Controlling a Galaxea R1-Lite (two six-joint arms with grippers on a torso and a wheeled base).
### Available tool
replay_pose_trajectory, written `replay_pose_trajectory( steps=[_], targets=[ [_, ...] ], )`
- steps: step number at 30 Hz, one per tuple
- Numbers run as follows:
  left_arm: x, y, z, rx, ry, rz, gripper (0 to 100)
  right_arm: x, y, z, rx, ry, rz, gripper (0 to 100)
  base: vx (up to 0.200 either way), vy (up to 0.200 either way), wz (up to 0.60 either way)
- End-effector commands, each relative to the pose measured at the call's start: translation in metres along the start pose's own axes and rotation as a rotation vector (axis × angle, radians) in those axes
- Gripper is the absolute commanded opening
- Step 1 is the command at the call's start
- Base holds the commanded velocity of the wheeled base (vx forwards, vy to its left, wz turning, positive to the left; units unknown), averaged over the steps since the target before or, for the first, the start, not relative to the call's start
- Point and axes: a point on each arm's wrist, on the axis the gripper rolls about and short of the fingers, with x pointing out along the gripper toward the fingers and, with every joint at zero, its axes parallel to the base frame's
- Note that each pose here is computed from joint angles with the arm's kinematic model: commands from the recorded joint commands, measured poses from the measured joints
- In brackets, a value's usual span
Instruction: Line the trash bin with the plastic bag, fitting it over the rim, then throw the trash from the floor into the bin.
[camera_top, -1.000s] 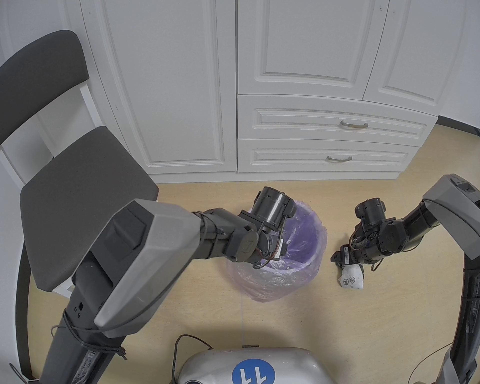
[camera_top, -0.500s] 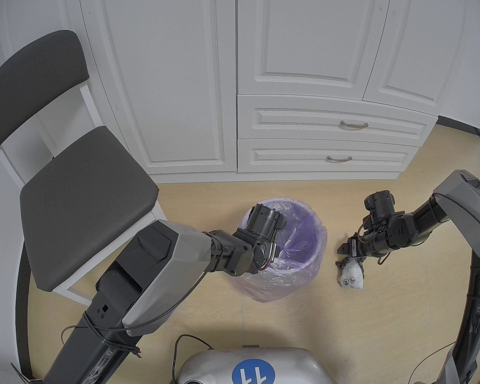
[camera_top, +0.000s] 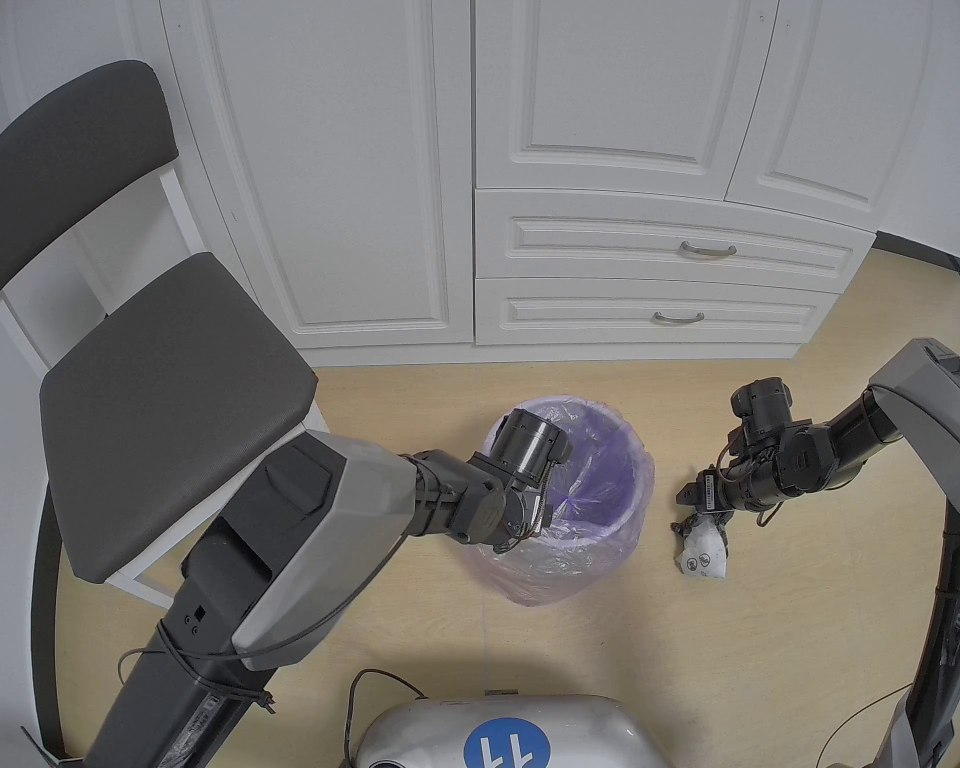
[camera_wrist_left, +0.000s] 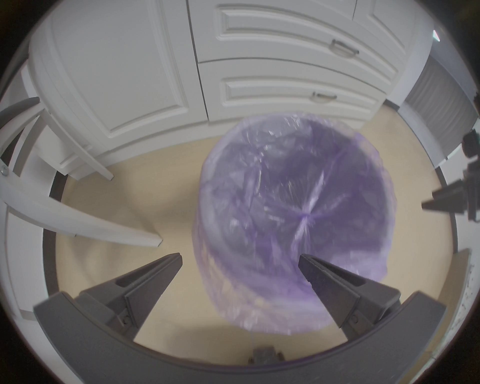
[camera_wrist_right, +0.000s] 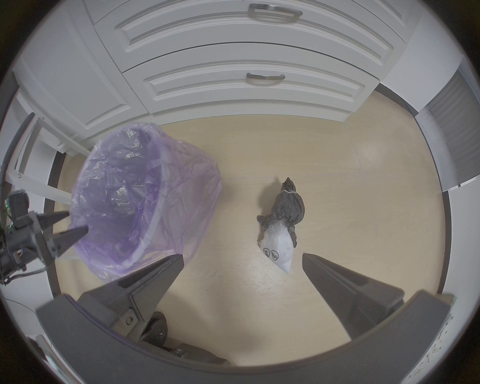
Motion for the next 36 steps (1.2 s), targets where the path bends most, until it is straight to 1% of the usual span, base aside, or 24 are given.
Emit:
replay_pose_trajectory(
  steps=[1, 2, 3, 4, 5, 11, 14, 15, 17, 19, 22, 25, 27, 31, 33, 35, 36],
  targets=[
    [-0.060, 0.002, 0.013, 0.039, 0.143, -0.066, 100, -0.003, -0.001, 0.004, 0.007, -0.015, 0.000, 100, 0.000, 0.000, 0.00],
    [-0.073, 0.005, 0.007, 0.067, 0.232, -0.106, 100, -0.002, -0.004, 0.004, 0.013, -0.013, -0.006, 100, 0.000, 0.000, 0.00],
    [-0.075, 0.006, 0.006, 0.073, 0.251, -0.118, 100, -0.003, -0.004, 0.004, 0.013, -0.013, -0.006, 100, 0.000, 0.000, 0.00],
    [-0.075, 0.006, 0.006, 0.073, 0.251, -0.118, 100, -0.003, -0.004, 0.004, 0.013, -0.013, -0.006, 100, 0.000, 0.000, 0.00],
    [-0.084, 0.005, -0.002, 0.095, 0.323, -0.156, 100, -0.003, -0.005, 0.003, 0.011, -0.012, -0.006, 100, 0.000, 0.000, 0.00],
    [-0.077, 0.007, -0.019, 0.119, 0.382, -0.136, 100, -0.004, -0.005, 0.002, 0.007, -0.009, -0.006, 100, 0.000, 0.000, 0.00],
    [-0.074, 0.007, -0.022, 0.120, 0.390, -0.132, 100, -0.004, -0.005, 0.002, 0.006, -0.009, -0.006, 100, 0.000, 0.000, 0.00],
    [-0.065, 0.007, -0.027, 0.121, 0.402, -0.124, 100, -0.003, -0.005, 0.002, 0.006, -0.006, -0.007, 100, 0.000, 0.000, 0.00],
    [-0.060, 0.007, -0.027, 0.113, 0.394, -0.124, 100, -0.003, -0.005, 0.001, 0.004, -0.004, -0.007, 100, 0.000, 0.000, 0.00],
    [-0.056, 0.006, -0.023, 0.090, 0.365, -0.130, 100, -0.002, -0.005, 0.001, 0.003, -0.001, -0.007, 100, 0.000, 0.000, 0.00],
    [-0.038, 0.009, -0.025, 0.075, 0.338, -0.128, 100, 0.000, -0.005, 0.000, 0.003, 0.003, -0.008, 100, 0.000, 0.000, 0.00],
    [-0.019, 0.016, -0.032, 0.067, 0.360, -0.105, 100, 0.003, -0.004, -0.002, 0.002, 0.011, -0.009, 100, 0.000, 0.000, 0.00],
    [-0.014, 0.024, -0.037, 0.071, 0.384, -0.091, 100, 0.003, -0.005, -0.002, 0.003, 0.012, -0.010, 100, 0.000, 0.000, 0.00],
    [-0.007, 0.032, -0.038, 0.062, 0.386, -0.082, 100, 0.006, -0.005, -0.002, 0.004, 0.011, -0.011, 100, 0.000, 0.000, 0.00],
    [0.003, 0.033, -0.040, 0.051, 0.374, -0.078, 100, 0.010, -0.006, -0.003, 0.006, 0.017, -0.013, 100, 0.000, 0.000, 0.00],
    [0.030, 0.035, -0.039, 0.009, 0.302, -0.061, 100, 0.015, -0.005, -0.006, 0.004, 0.029, -0.014, 100, 0.000, 0.000, 0.00],
    [0.033, 0.036, -0.038, 0.005, 0.294, -0.057, 100, 0.016, -0.005, -0.006, 0.004, 0.031, -0.014, 100, 0.000, 0.000, 0.00]
  ],
)
